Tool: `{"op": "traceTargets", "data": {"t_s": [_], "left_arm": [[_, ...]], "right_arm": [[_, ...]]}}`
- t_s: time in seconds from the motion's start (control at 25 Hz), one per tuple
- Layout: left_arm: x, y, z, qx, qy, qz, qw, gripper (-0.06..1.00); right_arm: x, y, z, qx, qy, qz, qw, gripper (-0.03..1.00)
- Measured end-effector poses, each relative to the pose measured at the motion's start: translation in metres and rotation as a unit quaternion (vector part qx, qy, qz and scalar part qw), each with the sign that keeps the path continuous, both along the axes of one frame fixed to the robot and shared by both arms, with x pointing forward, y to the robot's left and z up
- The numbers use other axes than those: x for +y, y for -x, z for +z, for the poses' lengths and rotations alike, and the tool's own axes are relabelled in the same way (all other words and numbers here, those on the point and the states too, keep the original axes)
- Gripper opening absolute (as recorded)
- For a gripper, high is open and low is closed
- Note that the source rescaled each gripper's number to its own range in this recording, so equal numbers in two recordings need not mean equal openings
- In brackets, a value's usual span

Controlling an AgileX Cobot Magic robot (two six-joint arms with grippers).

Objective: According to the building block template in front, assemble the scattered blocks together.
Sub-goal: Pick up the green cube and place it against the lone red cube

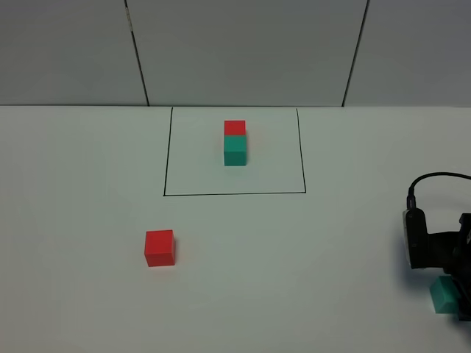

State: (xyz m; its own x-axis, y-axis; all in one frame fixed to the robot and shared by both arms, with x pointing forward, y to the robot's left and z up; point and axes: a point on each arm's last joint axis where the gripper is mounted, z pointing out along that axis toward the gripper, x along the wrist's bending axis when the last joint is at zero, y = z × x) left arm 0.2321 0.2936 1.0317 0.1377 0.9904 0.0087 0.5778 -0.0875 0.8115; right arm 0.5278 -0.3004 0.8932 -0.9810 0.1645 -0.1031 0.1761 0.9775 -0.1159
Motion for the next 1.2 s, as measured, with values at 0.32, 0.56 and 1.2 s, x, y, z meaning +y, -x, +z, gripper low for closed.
{"op": "traceTargets", "data": {"t_s": [0.32,0.56,1.2], "left_arm": [[0.0,0.0,0.0,0.0,0.0,0.0,1.0,0.78],[0.0,0.0,0.0,0.0,0.0,0.0,1.0,0.78],[0.0,0.0,0.0,0.0,0.0,0.0,1.0,0.78]], "right_arm": [[0.0026,-0.0001,-0.0091,0.017,-0.013,0.002,1.0,0.69],[0.0027,-0.0019,-0.0094,0.016,-0.014,0.003,1.0,0.6],[0.003,-0.0016,-0.0096,0.016,-0.013,-0.007,1.0,0.0]]}}
